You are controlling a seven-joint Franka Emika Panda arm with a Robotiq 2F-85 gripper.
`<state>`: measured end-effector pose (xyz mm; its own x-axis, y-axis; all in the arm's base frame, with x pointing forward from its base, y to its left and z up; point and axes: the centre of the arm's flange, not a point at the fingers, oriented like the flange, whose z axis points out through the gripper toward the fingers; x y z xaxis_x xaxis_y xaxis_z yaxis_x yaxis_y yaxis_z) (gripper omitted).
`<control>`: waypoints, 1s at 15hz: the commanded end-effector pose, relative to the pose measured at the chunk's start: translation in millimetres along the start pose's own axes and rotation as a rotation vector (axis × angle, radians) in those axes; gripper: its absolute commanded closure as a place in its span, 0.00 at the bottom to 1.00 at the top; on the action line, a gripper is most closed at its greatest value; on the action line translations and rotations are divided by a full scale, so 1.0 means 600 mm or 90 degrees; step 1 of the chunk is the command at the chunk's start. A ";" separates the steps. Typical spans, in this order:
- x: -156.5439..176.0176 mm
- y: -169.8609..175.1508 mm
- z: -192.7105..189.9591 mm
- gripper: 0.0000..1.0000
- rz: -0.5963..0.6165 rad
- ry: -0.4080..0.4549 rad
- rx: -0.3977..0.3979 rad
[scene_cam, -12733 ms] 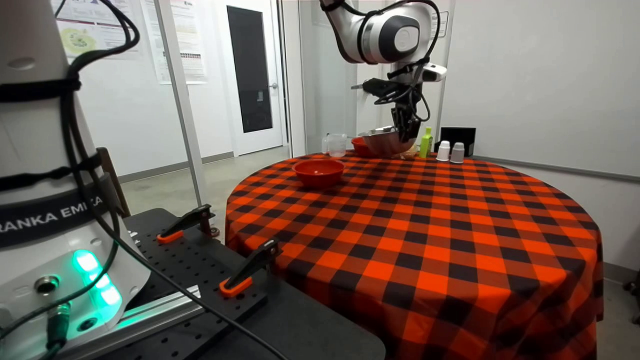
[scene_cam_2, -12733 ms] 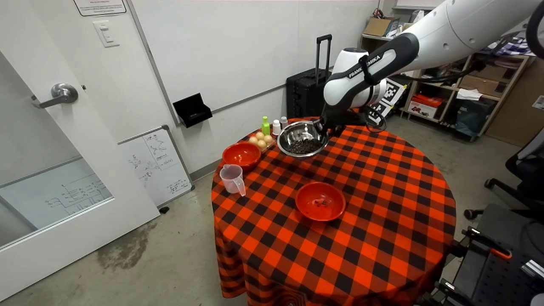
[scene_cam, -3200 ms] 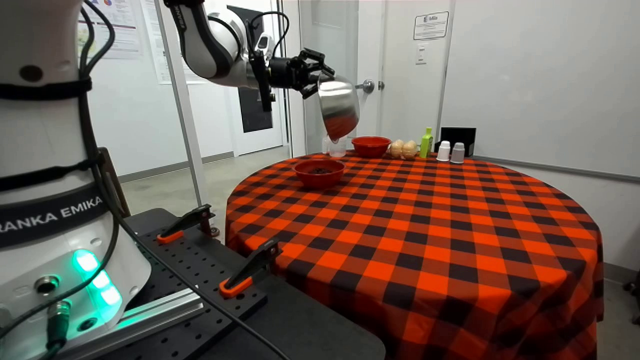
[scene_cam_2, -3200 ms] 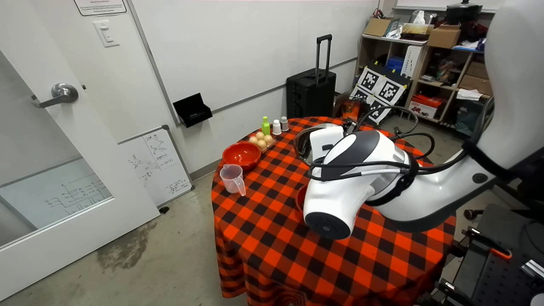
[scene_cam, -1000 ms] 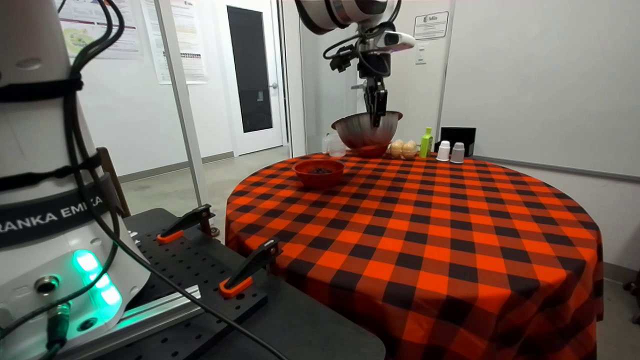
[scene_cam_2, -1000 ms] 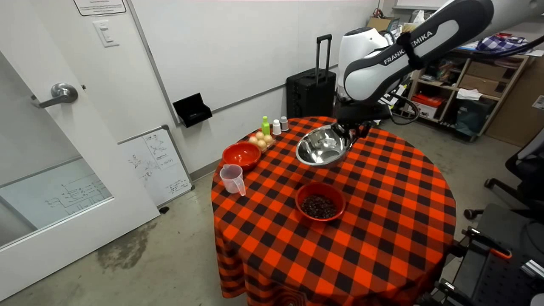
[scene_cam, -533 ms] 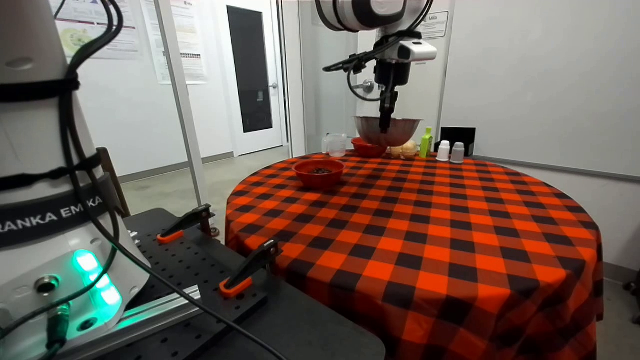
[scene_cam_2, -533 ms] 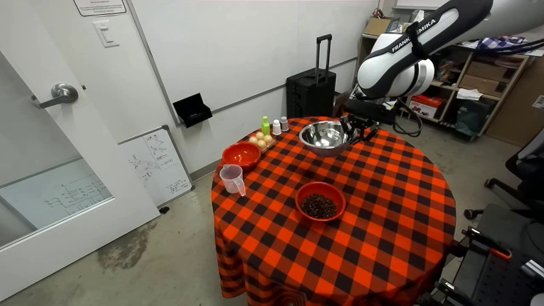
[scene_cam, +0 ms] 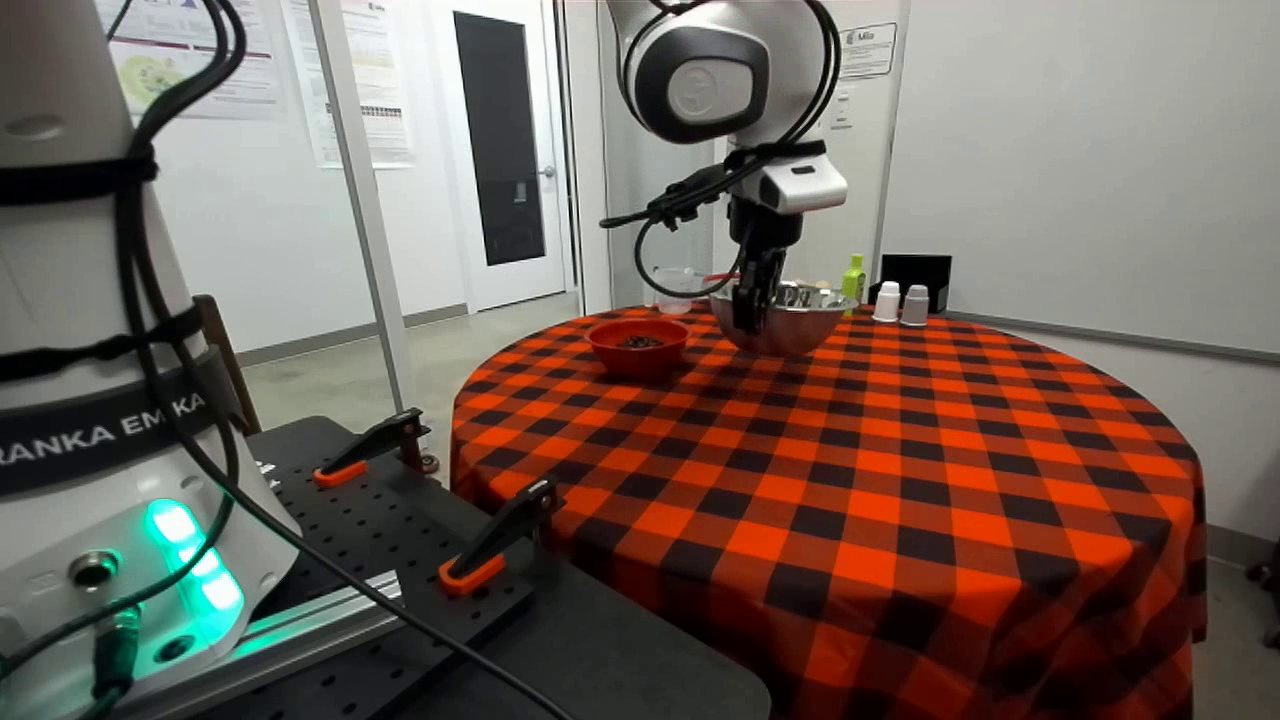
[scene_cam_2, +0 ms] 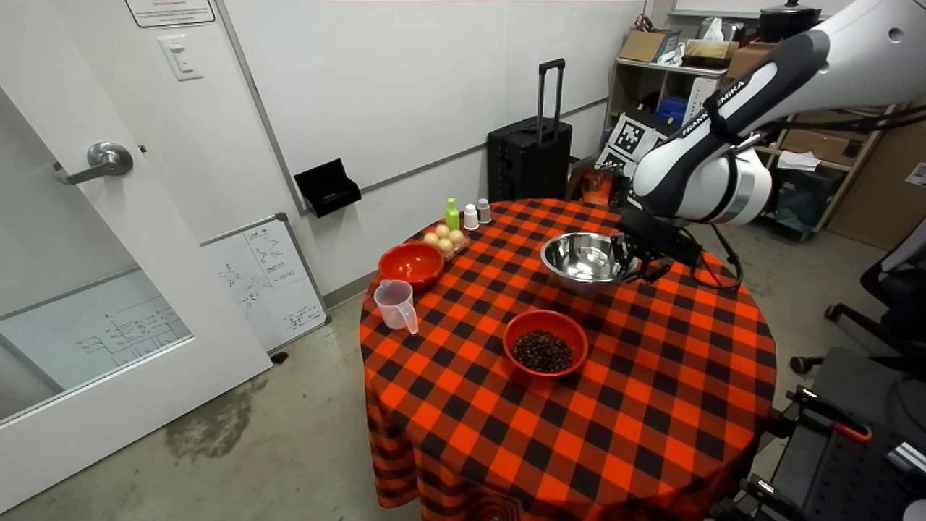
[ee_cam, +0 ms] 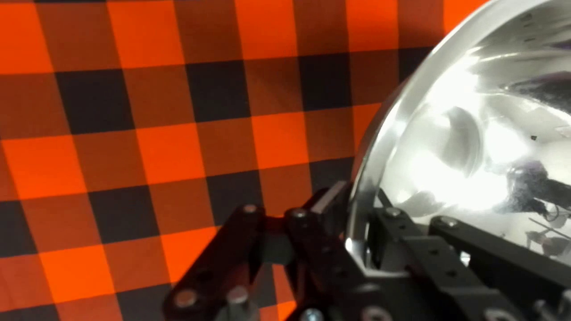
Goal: Pour the things in the metal bowl into the red bowl
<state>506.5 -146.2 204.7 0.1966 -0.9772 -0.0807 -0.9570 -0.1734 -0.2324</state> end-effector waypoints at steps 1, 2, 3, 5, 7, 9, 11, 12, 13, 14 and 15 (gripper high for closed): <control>-0.015 0.072 0.018 0.98 0.021 0.002 0.011; -0.016 0.082 0.025 0.98 0.028 0.000 0.008; -0.020 0.092 0.031 0.98 0.033 -0.002 0.007; -0.022 0.103 0.042 0.98 0.043 -0.007 0.003; -0.025 0.110 0.048 0.98 0.049 -0.016 0.002; -0.026 0.113 0.052 0.98 0.054 -0.023 0.001; -0.028 0.115 0.052 0.66 0.045 -0.034 0.008; -0.028 0.116 0.051 0.60 0.043 -0.038 0.011; -0.028 0.117 0.050 0.53 0.037 -0.043 0.015; -0.031 0.119 0.049 0.45 0.025 -0.049 0.019; -0.041 0.132 0.049 0.39 0.012 -0.052 0.026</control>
<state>448.6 -136.8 161.6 0.1473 -0.9764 -0.1579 -0.9679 -0.1095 -0.2261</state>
